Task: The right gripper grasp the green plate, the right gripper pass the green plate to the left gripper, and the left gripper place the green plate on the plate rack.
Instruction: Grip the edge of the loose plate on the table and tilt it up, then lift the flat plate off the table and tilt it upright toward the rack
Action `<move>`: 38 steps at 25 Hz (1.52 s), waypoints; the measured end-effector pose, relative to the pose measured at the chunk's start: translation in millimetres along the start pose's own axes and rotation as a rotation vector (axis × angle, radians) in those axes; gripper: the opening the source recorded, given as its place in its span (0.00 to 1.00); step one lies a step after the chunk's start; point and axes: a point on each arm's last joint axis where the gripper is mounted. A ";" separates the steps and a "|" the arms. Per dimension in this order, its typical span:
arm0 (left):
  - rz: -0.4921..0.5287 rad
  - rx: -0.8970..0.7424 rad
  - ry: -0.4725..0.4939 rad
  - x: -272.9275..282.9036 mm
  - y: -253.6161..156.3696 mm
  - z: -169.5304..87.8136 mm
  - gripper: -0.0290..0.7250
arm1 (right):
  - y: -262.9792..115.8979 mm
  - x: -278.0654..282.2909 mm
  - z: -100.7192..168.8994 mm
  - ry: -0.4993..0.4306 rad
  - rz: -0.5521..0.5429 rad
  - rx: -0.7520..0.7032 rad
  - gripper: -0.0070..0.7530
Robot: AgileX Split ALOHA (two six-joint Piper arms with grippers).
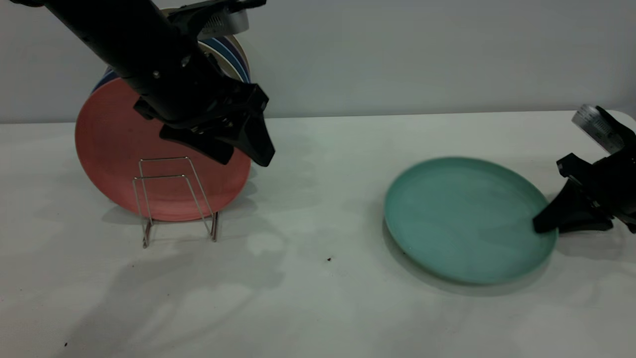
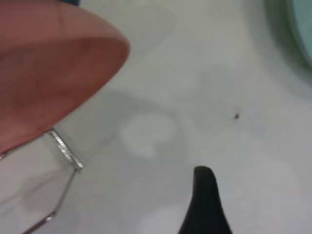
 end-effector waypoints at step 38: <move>-0.077 0.200 -0.083 -44.9 1.6 -20.9 0.16 | -19.1 -37.9 112.6 0.271 0.085 0.283 0.20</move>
Point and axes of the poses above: a point on each arm's last joint axis where the gripper is mounted, x pointing back along that axis away from the gripper, z along the wrist's bending axis when the last joint is at zero, y = z × x, and after that the axes turned 6 degrees about -x, right-handed
